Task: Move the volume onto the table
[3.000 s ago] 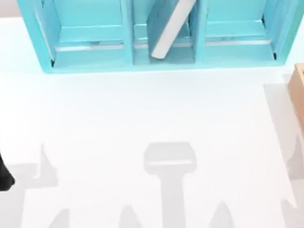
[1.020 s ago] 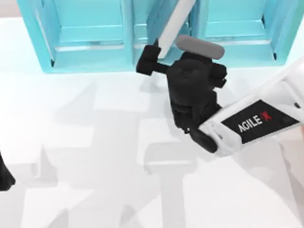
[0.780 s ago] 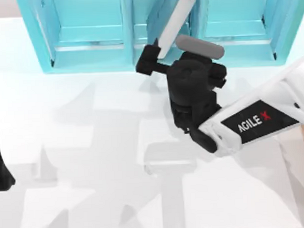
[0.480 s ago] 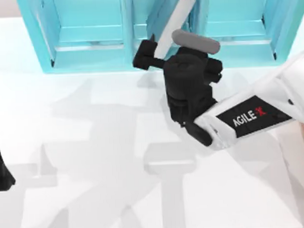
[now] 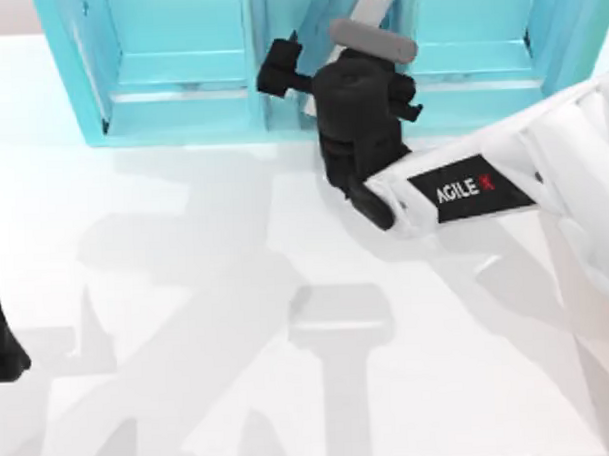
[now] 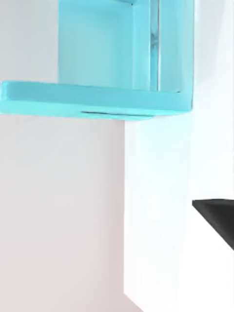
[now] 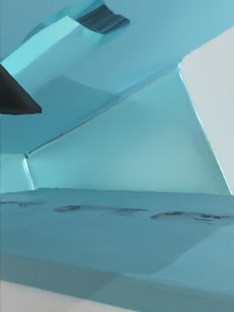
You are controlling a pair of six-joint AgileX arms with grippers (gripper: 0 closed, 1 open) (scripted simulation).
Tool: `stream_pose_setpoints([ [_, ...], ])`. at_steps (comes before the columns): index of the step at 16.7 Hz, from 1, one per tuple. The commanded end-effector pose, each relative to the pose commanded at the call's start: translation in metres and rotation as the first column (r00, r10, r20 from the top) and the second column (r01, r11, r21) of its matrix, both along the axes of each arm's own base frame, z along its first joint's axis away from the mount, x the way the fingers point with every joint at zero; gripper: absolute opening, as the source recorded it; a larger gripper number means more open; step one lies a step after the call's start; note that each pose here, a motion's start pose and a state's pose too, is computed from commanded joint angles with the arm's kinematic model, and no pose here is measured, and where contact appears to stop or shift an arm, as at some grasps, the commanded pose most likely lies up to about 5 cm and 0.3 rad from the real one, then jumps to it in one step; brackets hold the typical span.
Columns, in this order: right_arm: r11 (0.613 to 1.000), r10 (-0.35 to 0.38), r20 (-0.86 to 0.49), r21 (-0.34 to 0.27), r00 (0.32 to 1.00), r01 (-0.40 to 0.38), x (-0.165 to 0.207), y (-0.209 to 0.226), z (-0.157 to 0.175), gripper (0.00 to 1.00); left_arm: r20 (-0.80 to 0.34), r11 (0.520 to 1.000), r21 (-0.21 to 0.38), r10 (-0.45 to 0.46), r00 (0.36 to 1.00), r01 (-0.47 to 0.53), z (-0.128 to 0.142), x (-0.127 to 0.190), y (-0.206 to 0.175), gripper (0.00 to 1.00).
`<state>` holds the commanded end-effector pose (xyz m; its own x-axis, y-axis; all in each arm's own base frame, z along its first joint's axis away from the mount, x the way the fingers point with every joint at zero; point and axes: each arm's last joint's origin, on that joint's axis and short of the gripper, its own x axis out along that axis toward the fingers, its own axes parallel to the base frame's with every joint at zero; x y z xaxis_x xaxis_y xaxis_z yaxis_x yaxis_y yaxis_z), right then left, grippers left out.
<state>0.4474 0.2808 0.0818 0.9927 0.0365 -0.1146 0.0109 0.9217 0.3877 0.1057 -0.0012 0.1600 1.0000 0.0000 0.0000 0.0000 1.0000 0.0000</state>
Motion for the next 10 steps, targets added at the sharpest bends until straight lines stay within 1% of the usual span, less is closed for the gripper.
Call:
stream_pose_setpoints([
  [2, 1.000, 0.000, -0.001, 0.000, 1.000, 0.000, 0.0088, -0.0016, -0.0013, 1.00, 0.000, 1.000, 0.000, 0.000, 1.000, 0.000, 0.0000, 0.0000, 0.0000, 1.00],
  [6, 1.000, 0.000, -0.002, 0.000, 1.000, 0.000, 0.0098, -0.0019, -0.0015, 1.00, 0.000, 1.000, 0.000, 0.000, 1.000, 0.000, 0.0000, 0.0000, 0.0000, 1.00],
  [10, 1.000, 0.000, -0.002, 0.000, 1.000, 0.000, 0.0098, -0.0019, -0.0015, 0.70, 0.000, 1.000, 0.000, 0.000, 1.000, 0.000, 0.0000, 0.0000, 0.0000, 1.00],
])
